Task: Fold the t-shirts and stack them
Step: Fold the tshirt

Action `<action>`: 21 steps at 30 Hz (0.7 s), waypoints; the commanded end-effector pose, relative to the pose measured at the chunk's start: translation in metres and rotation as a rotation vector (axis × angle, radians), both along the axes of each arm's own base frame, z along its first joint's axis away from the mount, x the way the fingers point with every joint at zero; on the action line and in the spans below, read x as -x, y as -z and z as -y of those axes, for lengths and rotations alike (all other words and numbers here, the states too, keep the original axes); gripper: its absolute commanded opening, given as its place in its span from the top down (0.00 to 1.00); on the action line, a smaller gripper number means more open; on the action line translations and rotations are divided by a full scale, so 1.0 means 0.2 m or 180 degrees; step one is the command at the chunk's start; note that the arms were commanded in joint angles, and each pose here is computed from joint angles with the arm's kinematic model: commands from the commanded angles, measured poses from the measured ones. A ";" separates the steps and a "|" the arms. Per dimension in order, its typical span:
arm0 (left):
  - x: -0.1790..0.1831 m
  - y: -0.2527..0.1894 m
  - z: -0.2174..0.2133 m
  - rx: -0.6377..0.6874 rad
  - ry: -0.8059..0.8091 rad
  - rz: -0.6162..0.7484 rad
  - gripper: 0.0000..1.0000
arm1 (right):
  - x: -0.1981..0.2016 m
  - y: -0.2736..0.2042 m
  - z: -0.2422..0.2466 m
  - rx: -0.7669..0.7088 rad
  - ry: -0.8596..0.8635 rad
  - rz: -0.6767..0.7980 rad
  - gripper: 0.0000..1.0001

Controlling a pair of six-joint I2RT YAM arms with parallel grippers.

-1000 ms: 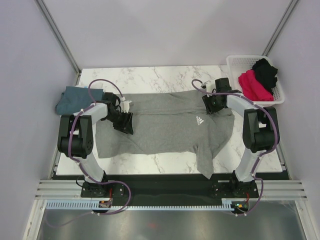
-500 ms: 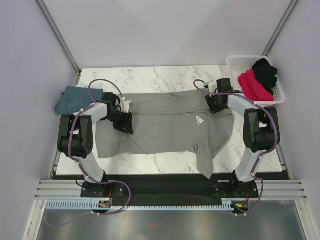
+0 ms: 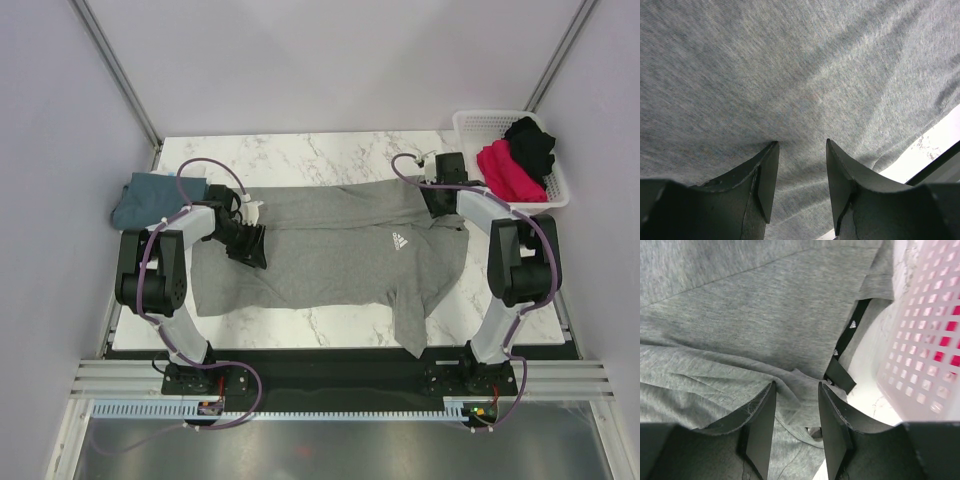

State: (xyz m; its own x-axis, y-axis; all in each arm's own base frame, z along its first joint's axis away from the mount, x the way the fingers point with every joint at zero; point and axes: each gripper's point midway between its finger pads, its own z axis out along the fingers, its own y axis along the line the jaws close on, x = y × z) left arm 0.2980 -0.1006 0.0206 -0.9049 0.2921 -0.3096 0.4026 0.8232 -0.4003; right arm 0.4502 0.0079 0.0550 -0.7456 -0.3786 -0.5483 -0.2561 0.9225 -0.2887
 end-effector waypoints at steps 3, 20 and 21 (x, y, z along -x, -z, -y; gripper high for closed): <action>0.00 0.03 -0.02 -0.0124 -0.0044 0.0022 0.49 | -0.03 -0.31 -0.04 -0.0182 0.0010 0.0476 0.53; 0.00 0.02 -0.01 -0.0109 -0.0036 0.0051 0.49 | 0.44 -0.06 -0.36 -0.1207 -0.0598 -0.0509 0.57; 0.00 0.02 -0.01 -0.0119 -0.0038 0.0042 0.49 | 0.42 -0.05 -0.35 -0.1183 -0.0599 -0.0505 0.58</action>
State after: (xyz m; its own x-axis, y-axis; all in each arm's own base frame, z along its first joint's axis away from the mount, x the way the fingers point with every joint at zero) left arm 0.2976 -0.1015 0.0207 -0.9030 0.2962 -0.3112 0.4067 0.8230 -0.3967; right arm 0.3663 0.0698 0.0697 -0.7626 -0.3217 -0.5612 -0.4265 0.9023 0.0624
